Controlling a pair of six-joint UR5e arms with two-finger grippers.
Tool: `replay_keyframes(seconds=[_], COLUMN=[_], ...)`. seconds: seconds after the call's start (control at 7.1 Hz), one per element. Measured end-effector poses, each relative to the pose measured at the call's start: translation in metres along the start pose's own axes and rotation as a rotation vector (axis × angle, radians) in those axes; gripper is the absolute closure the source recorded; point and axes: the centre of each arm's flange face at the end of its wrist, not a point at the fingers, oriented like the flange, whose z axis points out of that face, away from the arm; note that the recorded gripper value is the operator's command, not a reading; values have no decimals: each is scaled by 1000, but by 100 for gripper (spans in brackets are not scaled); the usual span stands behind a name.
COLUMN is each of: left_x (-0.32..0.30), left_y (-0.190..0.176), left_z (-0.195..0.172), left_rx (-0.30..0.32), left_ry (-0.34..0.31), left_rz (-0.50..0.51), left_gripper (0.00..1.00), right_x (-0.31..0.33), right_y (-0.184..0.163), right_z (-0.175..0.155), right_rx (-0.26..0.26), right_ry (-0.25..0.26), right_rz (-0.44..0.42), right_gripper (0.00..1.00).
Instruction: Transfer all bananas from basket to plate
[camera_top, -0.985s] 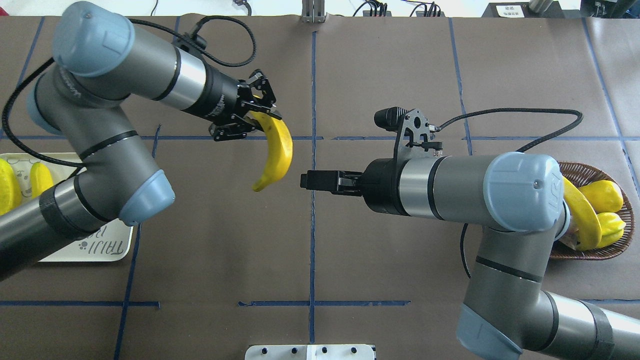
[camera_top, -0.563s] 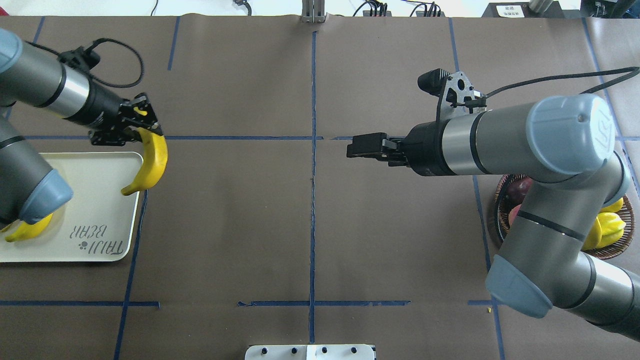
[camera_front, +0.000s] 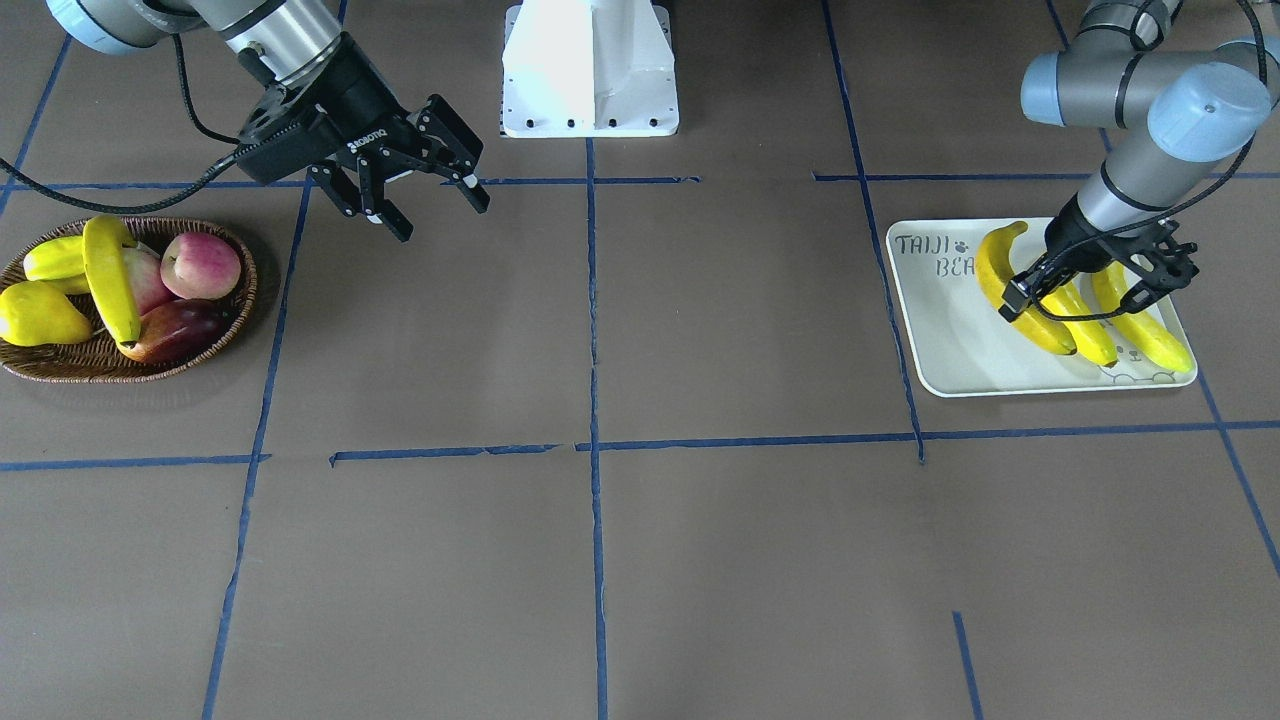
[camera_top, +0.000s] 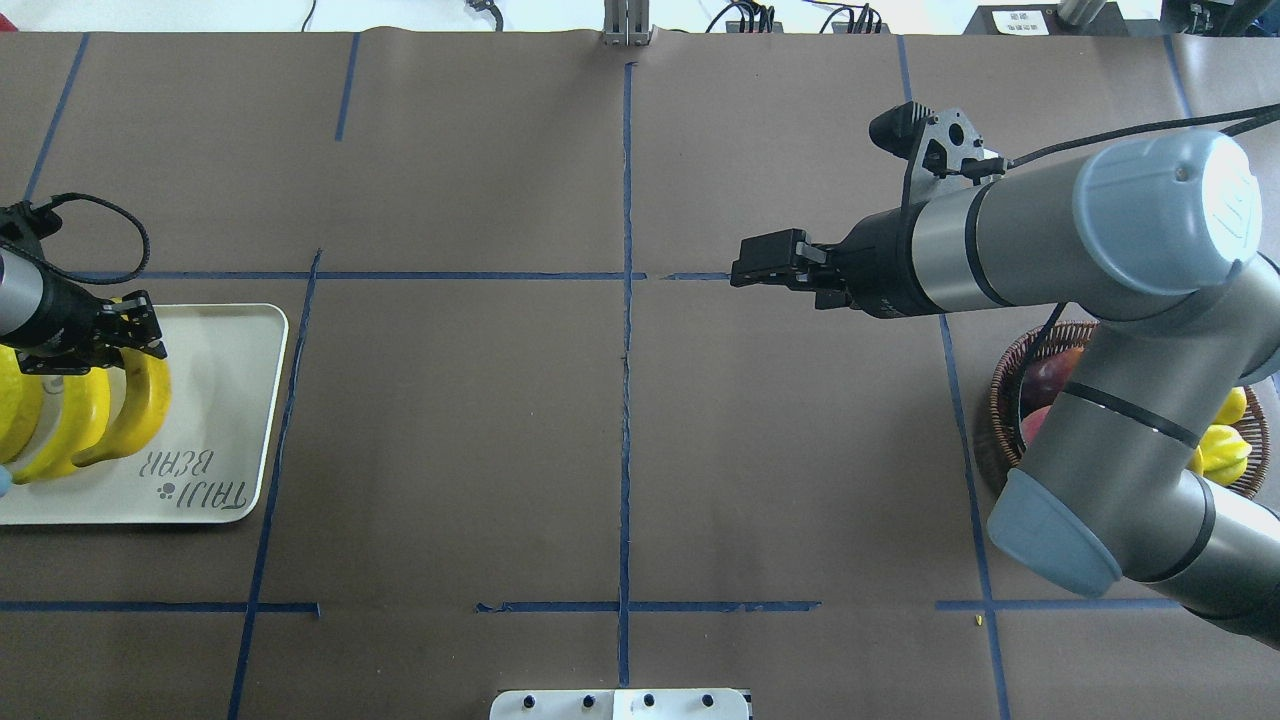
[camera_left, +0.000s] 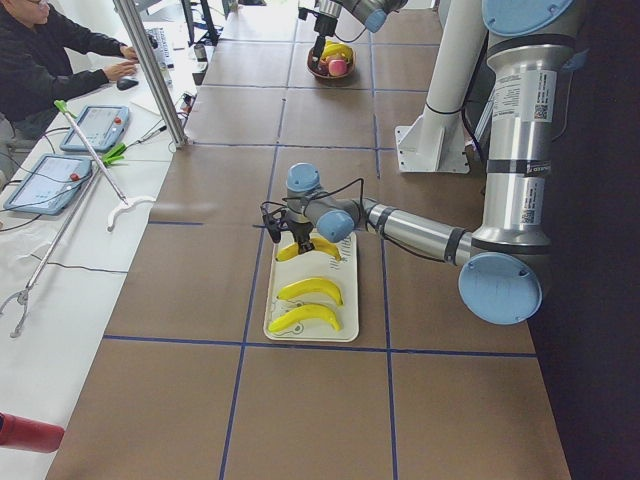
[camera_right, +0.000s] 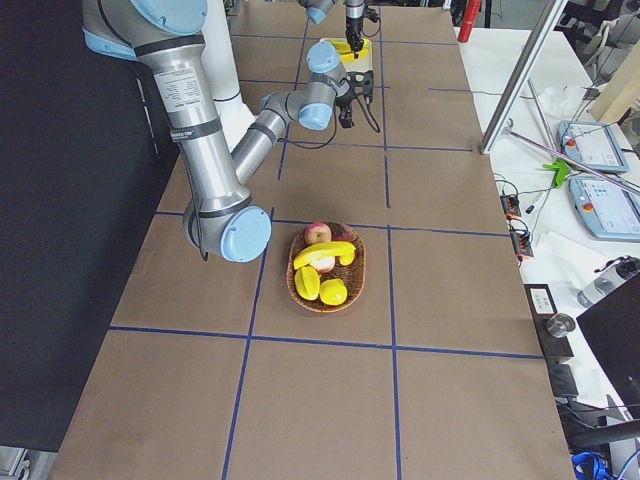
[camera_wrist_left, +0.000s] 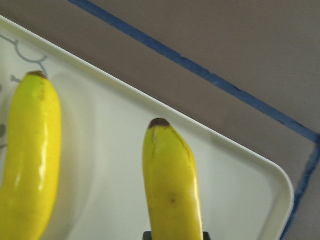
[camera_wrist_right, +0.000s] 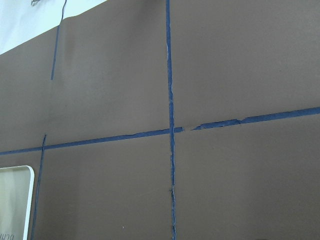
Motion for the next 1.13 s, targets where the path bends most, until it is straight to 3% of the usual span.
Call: replay_keyframes(seconds=[0.14, 0.42, 0.56, 0.99, 1.13], left_x=[-11, -17, -9, 38, 57], left_y=[-5, -13, -11, 29, 40], left_z=[9, 13, 6, -51, -74], left_rx=[31, 107, 118, -16, -30], left_ry=[-32, -64, -49, 84, 109], left_rz=[3, 11, 28, 89, 102], left_gripper=[1, 0, 0, 0, 0], right_x=[4, 19, 33, 124, 167], right_y=[-4, -12, -17, -27, -27], right_z=[0, -3, -3, -12, -21], right_rx=[5, 18, 20, -8, -32], right_ry=[9, 40, 73, 232, 287], right_rz=[0, -15, -37, -172, -217], right_gripper=[0, 0, 0, 0, 0])
